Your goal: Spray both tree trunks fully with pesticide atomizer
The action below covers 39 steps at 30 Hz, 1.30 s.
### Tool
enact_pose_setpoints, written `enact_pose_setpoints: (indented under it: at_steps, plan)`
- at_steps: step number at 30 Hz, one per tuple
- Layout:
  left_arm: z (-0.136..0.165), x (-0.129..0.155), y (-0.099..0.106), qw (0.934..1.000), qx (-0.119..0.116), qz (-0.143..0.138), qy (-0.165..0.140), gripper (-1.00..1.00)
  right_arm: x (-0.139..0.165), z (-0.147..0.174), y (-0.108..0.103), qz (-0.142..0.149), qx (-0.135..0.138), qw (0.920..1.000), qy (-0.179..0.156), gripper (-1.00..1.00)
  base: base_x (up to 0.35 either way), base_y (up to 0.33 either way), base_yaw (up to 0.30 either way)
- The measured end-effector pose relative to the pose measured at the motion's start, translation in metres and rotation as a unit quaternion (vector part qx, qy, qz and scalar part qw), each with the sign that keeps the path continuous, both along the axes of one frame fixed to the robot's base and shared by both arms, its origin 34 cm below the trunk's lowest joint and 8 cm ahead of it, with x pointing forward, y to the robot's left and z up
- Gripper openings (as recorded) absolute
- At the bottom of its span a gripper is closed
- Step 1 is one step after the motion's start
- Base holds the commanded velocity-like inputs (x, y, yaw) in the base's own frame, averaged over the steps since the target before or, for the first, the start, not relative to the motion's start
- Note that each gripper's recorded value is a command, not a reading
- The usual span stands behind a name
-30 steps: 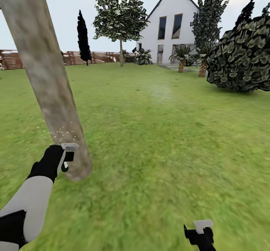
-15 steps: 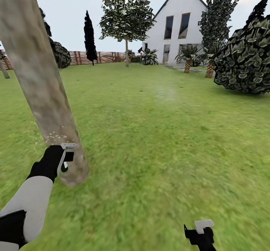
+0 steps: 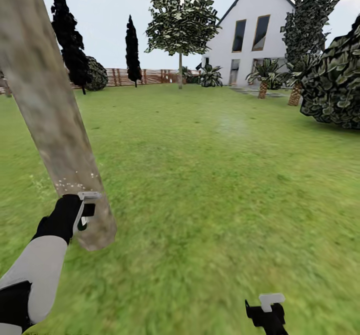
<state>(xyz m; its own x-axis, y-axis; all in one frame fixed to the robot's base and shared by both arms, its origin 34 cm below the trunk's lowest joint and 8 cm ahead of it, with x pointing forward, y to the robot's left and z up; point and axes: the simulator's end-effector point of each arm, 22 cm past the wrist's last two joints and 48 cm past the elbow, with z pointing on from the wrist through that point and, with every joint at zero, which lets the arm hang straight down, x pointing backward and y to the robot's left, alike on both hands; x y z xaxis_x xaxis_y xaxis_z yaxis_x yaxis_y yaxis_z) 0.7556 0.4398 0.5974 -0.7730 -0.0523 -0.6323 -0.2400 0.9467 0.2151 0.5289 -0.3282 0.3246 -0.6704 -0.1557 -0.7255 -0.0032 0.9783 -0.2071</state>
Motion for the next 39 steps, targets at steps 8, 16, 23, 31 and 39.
enact_pose_setpoints:
  at_steps: [8,16,23,31,39]
  plan:
    - [-0.009,-0.004,0.001,0.9999,-0.012,0.000,0.007,-1.00,0.000,0.000,0.000,0.000,0.000,1.0000,0.000,1.00,0.139,-0.249,0.277]
    - [-0.038,-0.031,0.019,0.9994,0.005,0.008,0.034,-1.00,0.000,0.000,0.000,0.001,0.000,1.0000,0.000,1.00,0.204,-0.224,0.277]
    - [-0.061,-0.036,-0.019,0.9988,-0.022,-0.008,0.044,-1.00,0.000,0.000,0.000,0.000,0.000,1.0000,0.000,1.00,0.237,-0.199,0.256]
    - [-0.090,-0.066,-0.006,0.9974,-0.008,-0.002,0.071,-1.00,0.000,0.000,0.000,0.000,0.000,1.0000,0.000,1.00,0.168,-0.223,0.086]
    - [-0.096,-0.068,-0.018,0.9971,-0.019,-0.005,0.073,-1.00,0.000,0.000,-0.001,0.000,-0.001,1.0000,0.000,1.00,0.038,-0.141,0.189]
